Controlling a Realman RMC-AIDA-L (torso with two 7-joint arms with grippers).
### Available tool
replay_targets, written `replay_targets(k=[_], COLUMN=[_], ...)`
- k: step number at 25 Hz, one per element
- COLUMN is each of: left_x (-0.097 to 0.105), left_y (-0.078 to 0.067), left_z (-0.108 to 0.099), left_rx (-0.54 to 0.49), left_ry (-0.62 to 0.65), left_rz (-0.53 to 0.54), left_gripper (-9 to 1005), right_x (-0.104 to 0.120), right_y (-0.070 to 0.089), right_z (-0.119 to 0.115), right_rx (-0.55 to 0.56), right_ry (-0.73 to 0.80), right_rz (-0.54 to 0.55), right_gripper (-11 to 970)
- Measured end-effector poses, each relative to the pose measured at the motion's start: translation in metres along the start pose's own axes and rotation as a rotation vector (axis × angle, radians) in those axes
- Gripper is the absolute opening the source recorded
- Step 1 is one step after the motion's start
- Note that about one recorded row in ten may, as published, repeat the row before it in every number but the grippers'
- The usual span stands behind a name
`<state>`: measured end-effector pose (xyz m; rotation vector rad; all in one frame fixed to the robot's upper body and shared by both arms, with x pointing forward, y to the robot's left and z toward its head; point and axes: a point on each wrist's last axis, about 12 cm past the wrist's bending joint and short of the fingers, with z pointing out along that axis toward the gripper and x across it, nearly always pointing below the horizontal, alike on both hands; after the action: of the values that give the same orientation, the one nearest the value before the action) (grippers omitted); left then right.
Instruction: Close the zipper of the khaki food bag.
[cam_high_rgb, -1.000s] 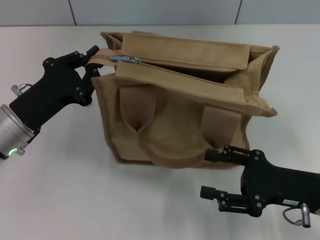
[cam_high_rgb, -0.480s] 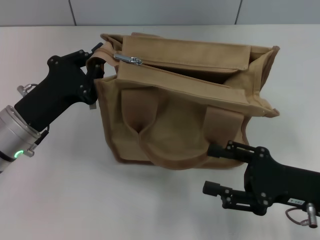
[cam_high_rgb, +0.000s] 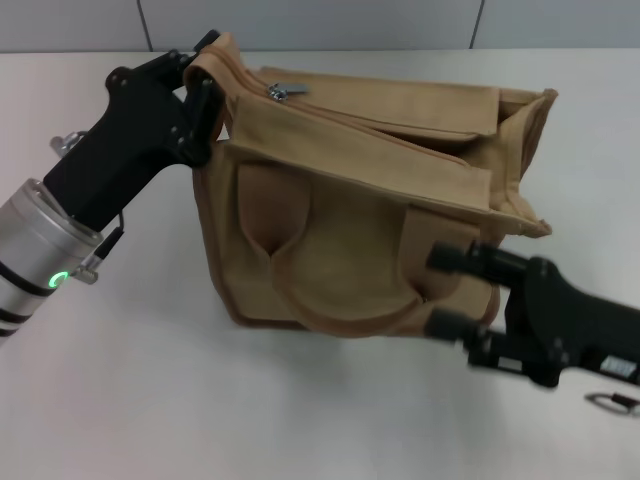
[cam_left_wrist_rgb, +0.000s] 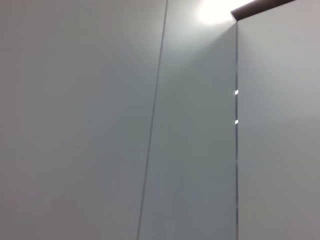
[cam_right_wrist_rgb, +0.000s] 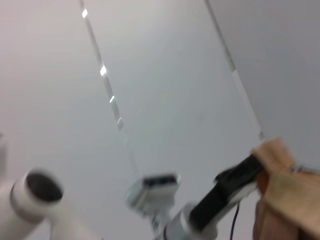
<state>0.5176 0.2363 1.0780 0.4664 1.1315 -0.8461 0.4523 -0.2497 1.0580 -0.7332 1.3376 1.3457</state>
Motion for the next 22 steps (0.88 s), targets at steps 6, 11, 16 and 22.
replay_targets(k=[6, 11, 16, 22], left_x=[0.003, 0.006, 0.005, 0.004], left_y=[-0.008, -0.012, -0.012, -0.012], left_z=[0.011, 0.014, 0.014, 0.018], left_rx=[0.032, 0.034, 0.036, 0.044], left_ry=[-0.022, -0.019, -0.023, -0.03], left_rz=[0.014, 0.024, 0.022, 0.024], left_gripper=[26, 27, 28, 29], right_x=[-0.013, -0.024, -0.034, -0.032], right_y=[-0.011, -0.019, -0.028, -0.042], right_z=[0.006, 0.019, 0.039, 0.061], right_rx=[0.072, 0.062, -0.006, 0.039], right_ry=[-0.158, -0.238, -0.245, -0.306], right_rz=[0.108, 0.191, 0.324, 0.634], right_gripper=[742, 742, 725, 624])
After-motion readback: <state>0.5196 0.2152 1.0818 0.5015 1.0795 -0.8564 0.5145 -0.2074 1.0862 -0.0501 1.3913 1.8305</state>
